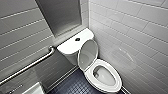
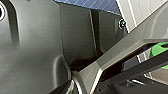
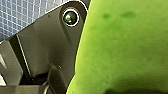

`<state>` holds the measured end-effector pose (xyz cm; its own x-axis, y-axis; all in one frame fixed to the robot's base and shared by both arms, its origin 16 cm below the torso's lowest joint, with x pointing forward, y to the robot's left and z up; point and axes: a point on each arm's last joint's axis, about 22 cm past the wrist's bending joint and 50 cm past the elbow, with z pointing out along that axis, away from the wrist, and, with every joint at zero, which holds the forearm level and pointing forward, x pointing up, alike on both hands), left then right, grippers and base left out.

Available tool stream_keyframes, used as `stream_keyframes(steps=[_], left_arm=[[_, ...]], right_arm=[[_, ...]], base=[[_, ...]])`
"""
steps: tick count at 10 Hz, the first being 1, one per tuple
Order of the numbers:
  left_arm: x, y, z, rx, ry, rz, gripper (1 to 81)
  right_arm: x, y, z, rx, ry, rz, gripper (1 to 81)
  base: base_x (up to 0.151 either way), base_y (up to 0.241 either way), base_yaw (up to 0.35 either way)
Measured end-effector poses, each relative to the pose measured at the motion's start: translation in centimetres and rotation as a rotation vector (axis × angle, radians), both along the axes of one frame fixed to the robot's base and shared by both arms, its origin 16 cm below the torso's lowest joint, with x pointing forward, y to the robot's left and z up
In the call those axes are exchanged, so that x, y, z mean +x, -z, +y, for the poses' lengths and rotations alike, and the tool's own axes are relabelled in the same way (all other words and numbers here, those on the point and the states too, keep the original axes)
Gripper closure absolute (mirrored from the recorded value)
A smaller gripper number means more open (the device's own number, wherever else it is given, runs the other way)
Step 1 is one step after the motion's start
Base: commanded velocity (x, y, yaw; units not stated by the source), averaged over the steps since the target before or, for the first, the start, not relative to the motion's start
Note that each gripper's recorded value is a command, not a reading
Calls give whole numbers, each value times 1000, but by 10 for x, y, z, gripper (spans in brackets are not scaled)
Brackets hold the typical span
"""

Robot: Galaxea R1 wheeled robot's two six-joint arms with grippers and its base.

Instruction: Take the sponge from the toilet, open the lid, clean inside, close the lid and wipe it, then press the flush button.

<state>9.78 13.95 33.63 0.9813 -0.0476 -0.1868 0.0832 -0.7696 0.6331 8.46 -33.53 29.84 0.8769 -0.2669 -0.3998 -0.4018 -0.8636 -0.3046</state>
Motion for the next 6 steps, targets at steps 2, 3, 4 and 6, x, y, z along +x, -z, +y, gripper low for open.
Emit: stream_keyframes(steps=[2,3,4,6], left_arm=[[6,1,9,9,1,-5,10],[17,1,16,11,0,-21,10],[35,0,21,8,-6,-39,10],[82,-4,40,12,-32,-74,10]], right_arm=[[-39,5,1,-17,-18,17,811],[-61,4,13,-10,-20,35,811],[-86,0,26,0,-24,58,811],[-111,0,40,-3,-48,74,811]], base=[[0,0,0],[0,0,0],[0,0,0],[0,0,0]])
